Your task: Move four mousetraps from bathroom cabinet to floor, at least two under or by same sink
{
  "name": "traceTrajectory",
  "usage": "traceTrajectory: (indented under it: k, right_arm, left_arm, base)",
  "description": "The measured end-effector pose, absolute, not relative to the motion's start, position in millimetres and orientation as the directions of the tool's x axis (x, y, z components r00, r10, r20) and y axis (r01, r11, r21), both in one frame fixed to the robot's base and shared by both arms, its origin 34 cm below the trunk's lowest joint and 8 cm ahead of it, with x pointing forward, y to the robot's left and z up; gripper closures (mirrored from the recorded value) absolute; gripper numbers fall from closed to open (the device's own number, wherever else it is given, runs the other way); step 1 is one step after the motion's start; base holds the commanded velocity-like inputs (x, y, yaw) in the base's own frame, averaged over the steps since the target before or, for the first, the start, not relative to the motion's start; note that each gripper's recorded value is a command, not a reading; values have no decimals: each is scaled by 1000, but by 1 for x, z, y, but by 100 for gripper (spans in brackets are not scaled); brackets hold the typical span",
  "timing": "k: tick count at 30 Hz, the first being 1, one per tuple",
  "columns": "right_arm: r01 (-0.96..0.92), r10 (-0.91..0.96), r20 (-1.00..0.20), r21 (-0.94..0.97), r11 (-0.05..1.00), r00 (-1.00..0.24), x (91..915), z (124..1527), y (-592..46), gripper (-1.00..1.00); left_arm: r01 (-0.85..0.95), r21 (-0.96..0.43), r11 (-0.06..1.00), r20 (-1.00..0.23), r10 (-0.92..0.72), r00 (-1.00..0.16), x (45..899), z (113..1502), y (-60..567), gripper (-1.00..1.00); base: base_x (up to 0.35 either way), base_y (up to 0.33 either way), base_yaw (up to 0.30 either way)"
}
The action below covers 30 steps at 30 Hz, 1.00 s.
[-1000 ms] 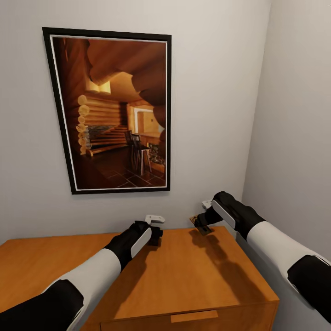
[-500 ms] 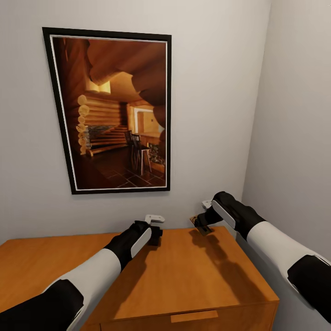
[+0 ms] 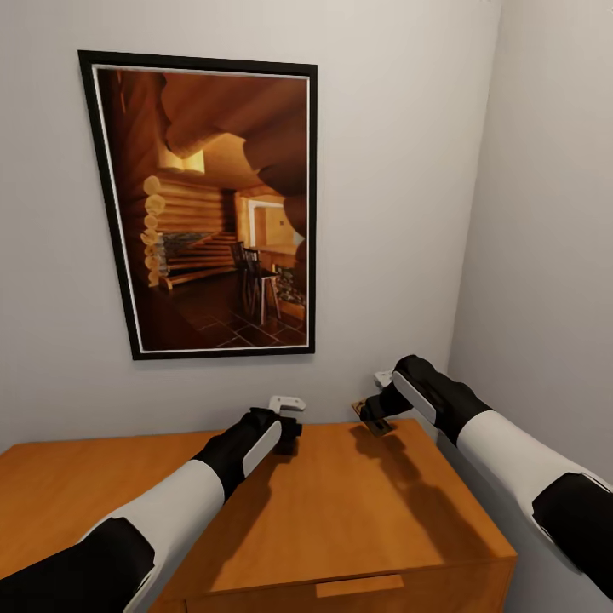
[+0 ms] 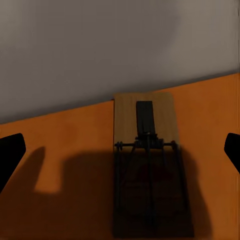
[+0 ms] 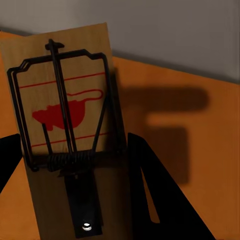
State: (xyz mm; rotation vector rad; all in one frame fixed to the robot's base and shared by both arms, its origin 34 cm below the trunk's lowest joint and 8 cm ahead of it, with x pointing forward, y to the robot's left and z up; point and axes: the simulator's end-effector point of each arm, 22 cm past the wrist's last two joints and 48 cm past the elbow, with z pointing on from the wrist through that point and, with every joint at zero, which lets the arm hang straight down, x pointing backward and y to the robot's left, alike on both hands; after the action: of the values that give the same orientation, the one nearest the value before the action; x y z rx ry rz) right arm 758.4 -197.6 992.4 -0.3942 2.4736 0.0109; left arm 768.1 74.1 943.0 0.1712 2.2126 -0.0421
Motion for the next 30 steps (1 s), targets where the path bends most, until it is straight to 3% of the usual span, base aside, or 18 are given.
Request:
traceTrajectory:
  k: [9,30]
  right_arm:
    - [-282,-277,-588,-86,956,-760,758,992,-198,100]
    - [-266,-267,-569,-86,960,-777,757,983,-206,100]
  left_arm:
    - [138,31,990,-796,108,-595,768,943,74,-100]
    - [118,37,992,-787,102,-609,767,936,81,-100]
  base:
    - [0,0,-107]
    - [0,0,-8]
